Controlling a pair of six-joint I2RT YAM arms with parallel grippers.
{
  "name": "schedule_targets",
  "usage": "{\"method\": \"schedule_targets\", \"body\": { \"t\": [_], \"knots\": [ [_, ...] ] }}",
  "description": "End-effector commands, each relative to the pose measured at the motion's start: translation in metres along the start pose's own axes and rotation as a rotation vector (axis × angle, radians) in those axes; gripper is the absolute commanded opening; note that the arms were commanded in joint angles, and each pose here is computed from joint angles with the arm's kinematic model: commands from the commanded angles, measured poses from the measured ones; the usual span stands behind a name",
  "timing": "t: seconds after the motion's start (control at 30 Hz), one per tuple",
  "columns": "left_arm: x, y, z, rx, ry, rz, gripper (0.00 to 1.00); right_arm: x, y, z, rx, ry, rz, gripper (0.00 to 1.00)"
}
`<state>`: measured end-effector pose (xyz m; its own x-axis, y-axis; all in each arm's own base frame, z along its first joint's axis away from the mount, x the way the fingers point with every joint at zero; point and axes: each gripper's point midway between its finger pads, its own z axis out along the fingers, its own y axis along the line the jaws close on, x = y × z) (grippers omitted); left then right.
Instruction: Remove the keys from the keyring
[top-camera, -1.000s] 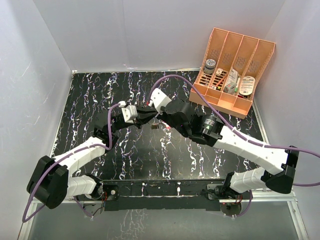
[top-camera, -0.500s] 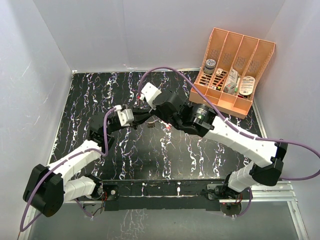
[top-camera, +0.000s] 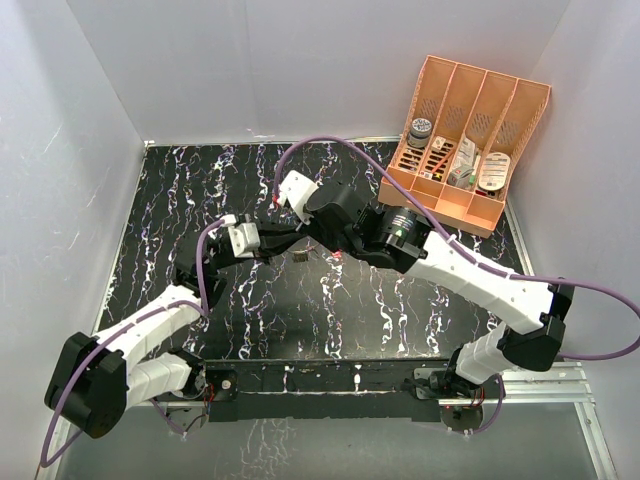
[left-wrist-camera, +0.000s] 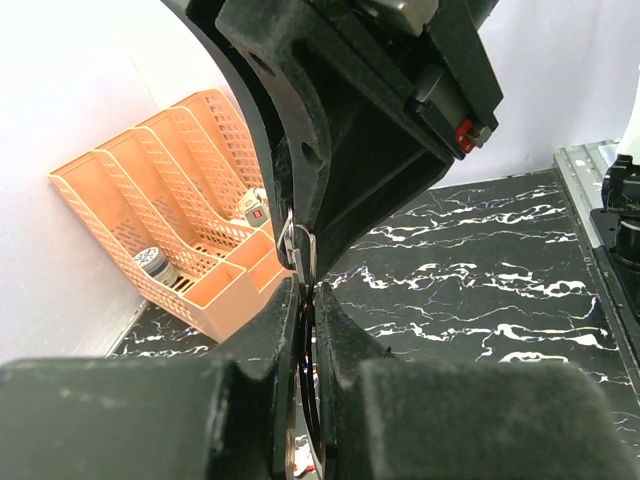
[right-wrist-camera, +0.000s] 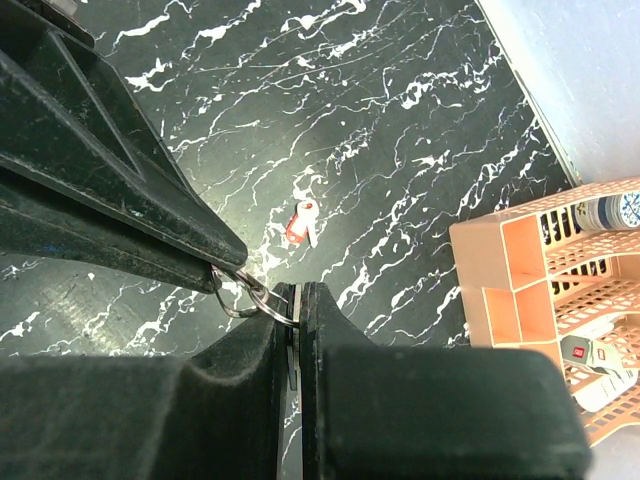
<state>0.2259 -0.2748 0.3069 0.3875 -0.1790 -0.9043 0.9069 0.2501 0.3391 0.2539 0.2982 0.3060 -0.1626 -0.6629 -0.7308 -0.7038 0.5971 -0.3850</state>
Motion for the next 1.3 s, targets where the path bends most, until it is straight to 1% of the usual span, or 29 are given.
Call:
{"method": "schedule_targets", "body": {
  "t": [0.0,0.3,0.57,0.77,1.0,1.27],
  "knots": [
    [-0.058,-0.024,-0.002,0.111,-0.163,0.132,0.00,-0.026,-0.005,-0.006,-0.008,-0.097,0.057,0.00],
    [-0.087,-0.032,-0.006,0.129,-0.260,0.156,0.00,-0.031,0.004,-0.007,-0.057,-0.139,0.067,0.00],
    [-0.098,-0.029,-0.004,0.125,-0.342,0.149,0.00,-0.052,0.028,-0.017,-0.207,-0.274,0.098,0.00],
    [-0.107,-0.029,-0.004,0.128,-0.387,0.156,0.00,-0.067,0.038,-0.028,-0.281,-0.364,0.108,0.00],
    [-0.114,-0.029,-0.006,0.118,-0.407,0.173,0.00,-0.072,0.044,-0.037,-0.329,-0.400,0.103,0.00],
    [-0.115,-0.033,-0.008,0.126,-0.392,0.181,0.00,-0.079,0.028,-0.062,-0.295,-0.459,0.116,0.00]
  ]
}}
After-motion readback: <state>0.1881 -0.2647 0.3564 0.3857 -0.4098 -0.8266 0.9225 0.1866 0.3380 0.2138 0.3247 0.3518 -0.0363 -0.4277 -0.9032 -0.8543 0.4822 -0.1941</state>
